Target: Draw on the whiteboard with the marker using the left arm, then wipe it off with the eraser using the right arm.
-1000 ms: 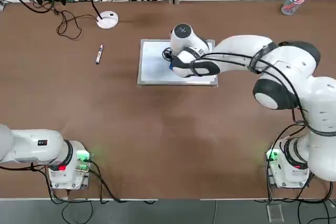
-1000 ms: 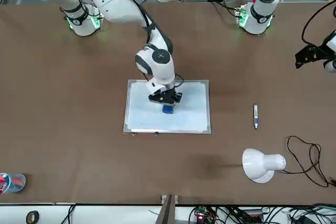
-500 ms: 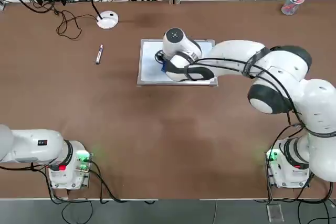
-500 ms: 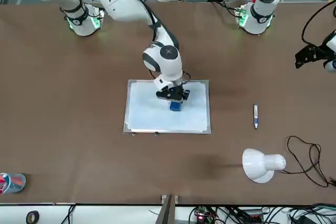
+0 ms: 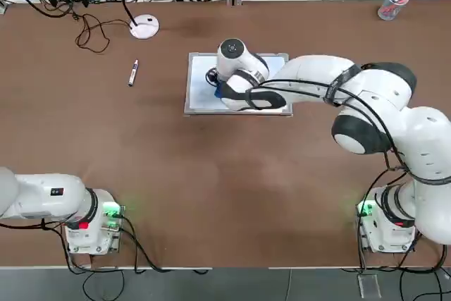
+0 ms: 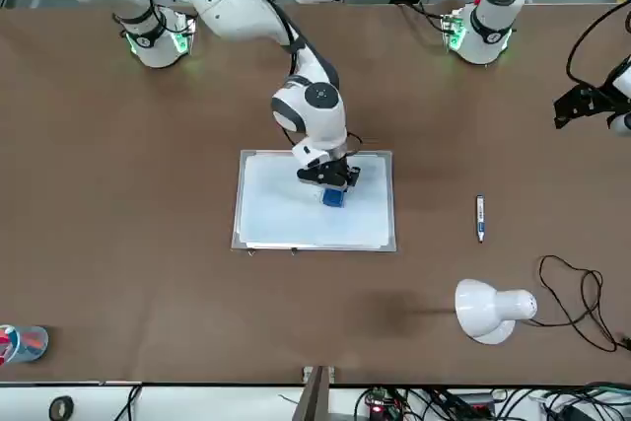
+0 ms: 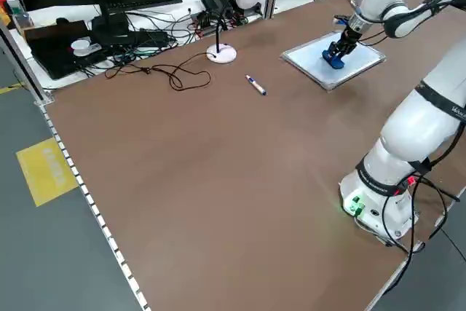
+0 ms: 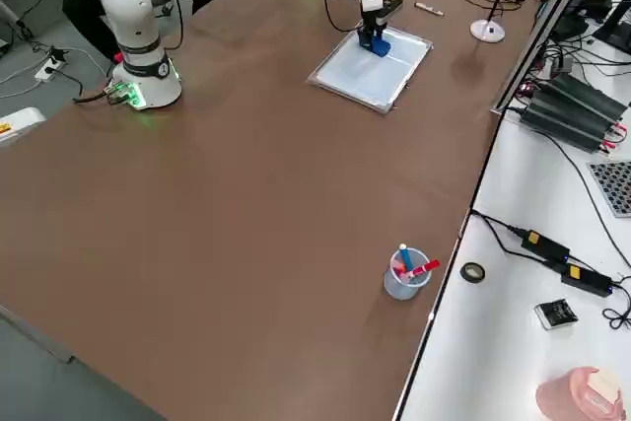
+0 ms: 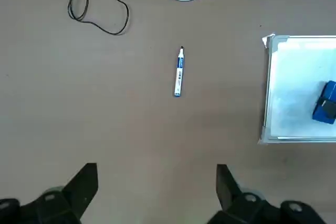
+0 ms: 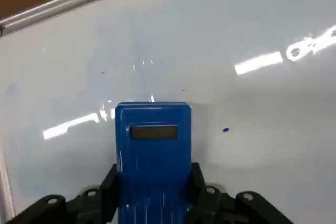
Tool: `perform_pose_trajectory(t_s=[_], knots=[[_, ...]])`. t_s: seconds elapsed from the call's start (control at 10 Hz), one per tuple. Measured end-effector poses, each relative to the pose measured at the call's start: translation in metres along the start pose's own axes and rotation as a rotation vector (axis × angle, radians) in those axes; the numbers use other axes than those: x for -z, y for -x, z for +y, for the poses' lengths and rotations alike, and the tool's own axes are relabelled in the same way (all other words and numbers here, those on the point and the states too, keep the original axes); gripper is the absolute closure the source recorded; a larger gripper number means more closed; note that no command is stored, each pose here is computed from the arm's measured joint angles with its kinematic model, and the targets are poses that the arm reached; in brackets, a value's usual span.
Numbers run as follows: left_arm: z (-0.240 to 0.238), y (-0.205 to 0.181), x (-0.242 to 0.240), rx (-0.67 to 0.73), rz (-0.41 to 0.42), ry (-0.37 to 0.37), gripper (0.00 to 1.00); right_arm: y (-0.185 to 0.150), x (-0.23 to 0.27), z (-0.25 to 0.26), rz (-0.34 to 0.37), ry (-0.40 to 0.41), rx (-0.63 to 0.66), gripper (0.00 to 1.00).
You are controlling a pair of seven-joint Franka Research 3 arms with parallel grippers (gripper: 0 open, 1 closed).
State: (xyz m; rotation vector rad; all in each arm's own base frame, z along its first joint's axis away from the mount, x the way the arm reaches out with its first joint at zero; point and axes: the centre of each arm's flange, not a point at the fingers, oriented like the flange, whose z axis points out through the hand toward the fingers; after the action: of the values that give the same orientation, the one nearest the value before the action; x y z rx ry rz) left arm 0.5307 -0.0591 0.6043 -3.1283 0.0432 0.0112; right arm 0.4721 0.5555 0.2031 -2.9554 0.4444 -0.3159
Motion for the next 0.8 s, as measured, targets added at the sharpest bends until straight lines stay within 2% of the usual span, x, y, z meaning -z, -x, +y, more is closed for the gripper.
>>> perform_pose_trajectory(t_s=[0.2, 0.4, 0.6, 0.8], knots=[[0.001, 0.000, 0.000, -0.001, 0.000, 0.000, 0.00, -0.030, 0.012, 0.010, -0.007, 0.045, 0.027, 0.44], [0.002, 0.000, 0.000, -0.003, 0.000, 0.000, 0.00, -0.092, 0.048, 0.031, -0.022, 0.086, 0.060, 0.44], [0.002, 0.000, 0.000, -0.003, 0.000, 0.000, 0.00, -0.153, 0.103, 0.065, -0.075, 0.119, 0.107, 0.44], [0.002, 0.000, 0.000, -0.004, 0.000, 0.000, 0.00, -0.192, 0.156, 0.099, -0.137, 0.143, 0.166, 0.44]])
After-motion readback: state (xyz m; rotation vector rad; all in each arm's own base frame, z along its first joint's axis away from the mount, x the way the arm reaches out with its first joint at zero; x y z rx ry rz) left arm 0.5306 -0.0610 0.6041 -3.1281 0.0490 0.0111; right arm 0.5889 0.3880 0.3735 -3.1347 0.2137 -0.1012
